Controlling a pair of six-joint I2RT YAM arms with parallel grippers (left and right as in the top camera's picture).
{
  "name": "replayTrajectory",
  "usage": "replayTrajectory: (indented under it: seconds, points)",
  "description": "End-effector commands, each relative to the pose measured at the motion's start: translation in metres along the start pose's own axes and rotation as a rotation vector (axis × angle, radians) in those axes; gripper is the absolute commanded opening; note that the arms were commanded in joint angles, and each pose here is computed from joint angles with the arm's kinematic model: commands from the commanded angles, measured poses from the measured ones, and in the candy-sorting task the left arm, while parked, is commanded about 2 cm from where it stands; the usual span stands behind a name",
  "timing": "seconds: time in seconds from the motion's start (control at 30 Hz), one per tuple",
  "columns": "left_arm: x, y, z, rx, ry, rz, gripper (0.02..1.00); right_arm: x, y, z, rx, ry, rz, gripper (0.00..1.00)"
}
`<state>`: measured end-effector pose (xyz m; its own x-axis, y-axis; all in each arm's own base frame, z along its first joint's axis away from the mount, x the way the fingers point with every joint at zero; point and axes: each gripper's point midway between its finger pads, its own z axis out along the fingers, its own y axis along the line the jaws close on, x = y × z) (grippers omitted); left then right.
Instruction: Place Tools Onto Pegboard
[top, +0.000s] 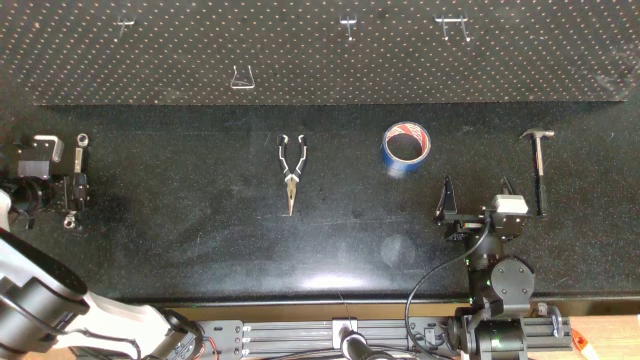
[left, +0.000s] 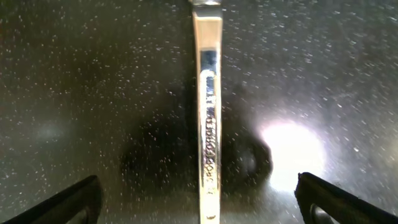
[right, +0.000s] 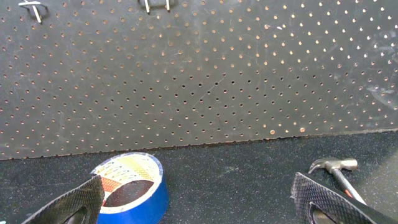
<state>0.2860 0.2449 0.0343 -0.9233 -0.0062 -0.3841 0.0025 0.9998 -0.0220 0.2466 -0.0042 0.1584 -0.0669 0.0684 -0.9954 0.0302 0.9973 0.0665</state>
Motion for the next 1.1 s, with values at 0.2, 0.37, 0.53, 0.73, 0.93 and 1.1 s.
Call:
replayTrajectory:
  seconds: [0.2, 0.37, 0.53, 0.73, 0.93, 1.1]
  points:
    - [-0.005, 0.016, 0.003, -0.050, -0.009, -0.090, 0.996, 0.000, -0.001, 0.000, 0.009, -0.004, -0.008, 0.980]
    - [-0.004, 0.017, 0.005, -0.055, -0.007, -0.089, 0.996, 0.000, -0.001, 0.000, 0.009, -0.003, -0.008, 0.980]
    - [-0.003, 0.014, 0.011, -0.058, 0.022, -0.075, 0.996, 0.000, -0.001, 0.000, 0.009, -0.003, -0.008, 0.980]
    - [-0.010, 0.005, 0.014, -0.047, 0.020, -0.059, 0.993, 0.000, -0.001, 0.000, 0.009, -0.004, -0.008, 0.980]
    - [-0.011, 0.002, 0.016, -0.043, 0.025, -0.051, 0.996, 0.000, -0.001, 0.000, 0.009, -0.004, -0.008, 0.980]
    - [-0.008, 0.001, 0.022, -0.031, 0.039, -0.056, 0.996, 0.000, -0.001, 0.000, 0.009, -0.003, -0.008, 0.980]
